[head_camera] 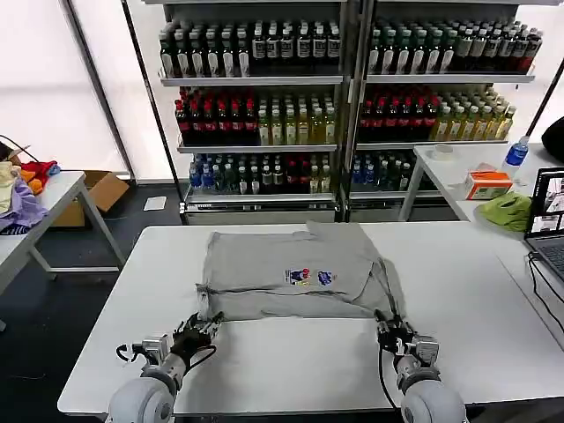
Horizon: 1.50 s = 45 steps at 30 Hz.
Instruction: Fold and organize the clothes.
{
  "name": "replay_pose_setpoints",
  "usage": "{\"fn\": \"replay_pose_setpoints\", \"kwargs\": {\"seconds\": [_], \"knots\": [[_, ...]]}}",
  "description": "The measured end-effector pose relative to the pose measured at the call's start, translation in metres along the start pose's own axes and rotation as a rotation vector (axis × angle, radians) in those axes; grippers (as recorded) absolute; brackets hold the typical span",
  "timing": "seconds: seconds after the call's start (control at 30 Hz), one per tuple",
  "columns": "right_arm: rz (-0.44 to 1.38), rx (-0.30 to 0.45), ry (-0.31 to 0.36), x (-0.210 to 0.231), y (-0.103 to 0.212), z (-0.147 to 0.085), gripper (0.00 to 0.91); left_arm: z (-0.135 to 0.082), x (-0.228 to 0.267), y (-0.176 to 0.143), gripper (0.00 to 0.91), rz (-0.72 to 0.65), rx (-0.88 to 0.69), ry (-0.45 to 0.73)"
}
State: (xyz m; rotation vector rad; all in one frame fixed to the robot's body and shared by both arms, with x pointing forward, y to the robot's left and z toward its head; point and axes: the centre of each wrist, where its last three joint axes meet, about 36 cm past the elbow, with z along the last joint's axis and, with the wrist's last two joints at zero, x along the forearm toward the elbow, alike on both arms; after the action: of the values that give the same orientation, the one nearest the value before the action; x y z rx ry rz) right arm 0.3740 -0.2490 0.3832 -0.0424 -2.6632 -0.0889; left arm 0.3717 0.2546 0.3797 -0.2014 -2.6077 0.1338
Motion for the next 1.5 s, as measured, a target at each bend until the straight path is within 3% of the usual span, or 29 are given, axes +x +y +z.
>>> {"fn": "replay_pose_setpoints", "kwargs": {"seconds": [0.33, 0.77, 0.8, 0.83, 0.87, 0.9, 1.13, 1.33, 1.5], "knots": [[-0.028, -0.024, 0.015, 0.016, -0.009, -0.004, 0.0, 0.001, 0.008, 0.011, 0.01, -0.02, -0.005, -0.001], [-0.068, 0.0, 0.058, 0.098, -0.019, 0.009, 0.0, 0.013, 0.08, 0.016, 0.01, -0.056, -0.013, 0.033], [-0.071, 0.002, 0.063, 0.105, -0.019, 0.01, 0.312, 0.015, 0.087, 0.016, 0.01, -0.061, -0.014, 0.041], [-0.074, 0.003, 0.069, 0.112, -0.018, 0.012, 0.907, 0.017, 0.095, 0.016, 0.302, -0.064, -0.014, 0.05], [-0.077, 0.005, 0.072, 0.118, -0.018, 0.014, 0.907, 0.019, 0.104, 0.015, 0.645, -0.07, -0.012, 0.061], [-0.079, 0.008, 0.073, 0.123, -0.018, 0.015, 0.907, 0.02, 0.111, 0.014, 0.907, -0.074, -0.01, 0.071], [-0.101, 0.027, 0.036, 0.142, -0.023, 0.009, 0.907, 0.018, 0.153, 0.012, 0.907, -0.116, -0.031, 0.108], [-0.146, 0.045, -0.052, 0.135, -0.029, -0.011, 0.907, -0.002, 0.173, 0.015, 0.907, -0.134, -0.059, 0.074], [-0.176, 0.058, -0.114, 0.104, -0.03, -0.035, 0.907, -0.024, 0.172, 0.02, 0.907, -0.11, -0.084, 0.017]]}}
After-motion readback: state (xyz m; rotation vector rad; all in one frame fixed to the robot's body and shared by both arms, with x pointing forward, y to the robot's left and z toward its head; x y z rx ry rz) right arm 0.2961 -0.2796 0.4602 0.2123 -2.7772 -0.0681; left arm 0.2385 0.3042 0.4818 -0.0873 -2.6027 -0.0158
